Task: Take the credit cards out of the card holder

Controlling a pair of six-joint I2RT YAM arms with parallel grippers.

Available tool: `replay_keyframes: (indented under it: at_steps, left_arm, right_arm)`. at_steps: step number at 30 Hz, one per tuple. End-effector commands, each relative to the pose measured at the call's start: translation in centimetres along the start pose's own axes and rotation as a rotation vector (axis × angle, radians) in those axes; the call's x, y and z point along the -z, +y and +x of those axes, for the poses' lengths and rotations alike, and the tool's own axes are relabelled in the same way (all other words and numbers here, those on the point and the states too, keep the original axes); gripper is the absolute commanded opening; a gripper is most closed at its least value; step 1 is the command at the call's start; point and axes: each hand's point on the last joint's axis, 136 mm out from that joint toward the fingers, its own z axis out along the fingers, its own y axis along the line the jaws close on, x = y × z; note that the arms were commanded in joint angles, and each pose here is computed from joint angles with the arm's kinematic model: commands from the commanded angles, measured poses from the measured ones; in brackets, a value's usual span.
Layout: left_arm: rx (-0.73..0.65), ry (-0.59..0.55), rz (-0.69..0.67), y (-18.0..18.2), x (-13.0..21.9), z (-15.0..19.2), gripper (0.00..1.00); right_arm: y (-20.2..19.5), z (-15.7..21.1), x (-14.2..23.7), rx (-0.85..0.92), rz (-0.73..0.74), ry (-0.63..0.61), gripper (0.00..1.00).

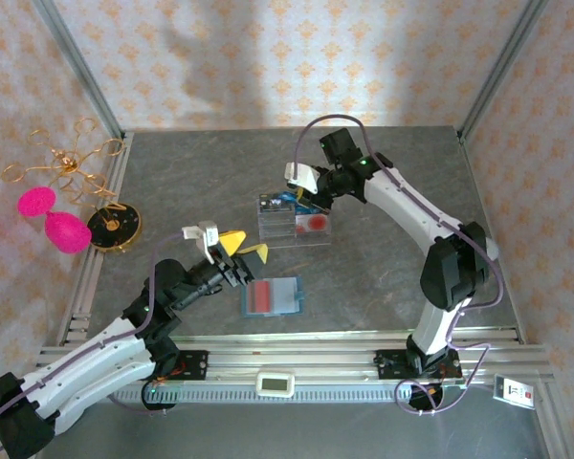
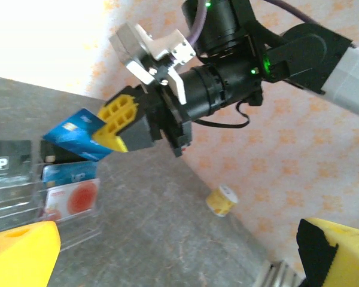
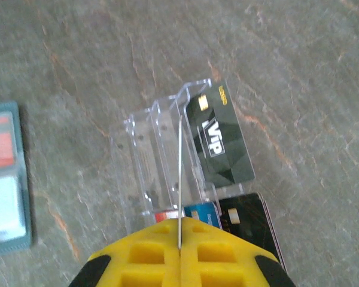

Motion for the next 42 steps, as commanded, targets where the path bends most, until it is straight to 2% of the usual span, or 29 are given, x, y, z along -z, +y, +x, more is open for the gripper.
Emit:
replay_keyframes:
  at_steps: [1,15,31,42]
  left_arm:
    - [-0.067,-0.022,-0.066,0.9,-0.1,-1.0,0.99]
    - [-0.088,0.045,-0.135,3.2,-2.2,0.1,0.99]
    - [-0.075,0.072,-0.153,4.5,-2.9,0.7,0.99]
    - [-0.048,0.093,-0.143,4.8,-3.4,1.3,0.99]
  right_arm:
    - [-0.9,1.1,0.8,0.056,0.002,0.039,0.00]
    - [-2.2,5.4,-1.9,0.035,-0.029,0.151,0.00]
    - [-3.6,7.0,-2.9,0.053,0.018,0.229,0.00]
    - [-3.4,6.8,-2.9,0.090,0.005,0.226,0.01]
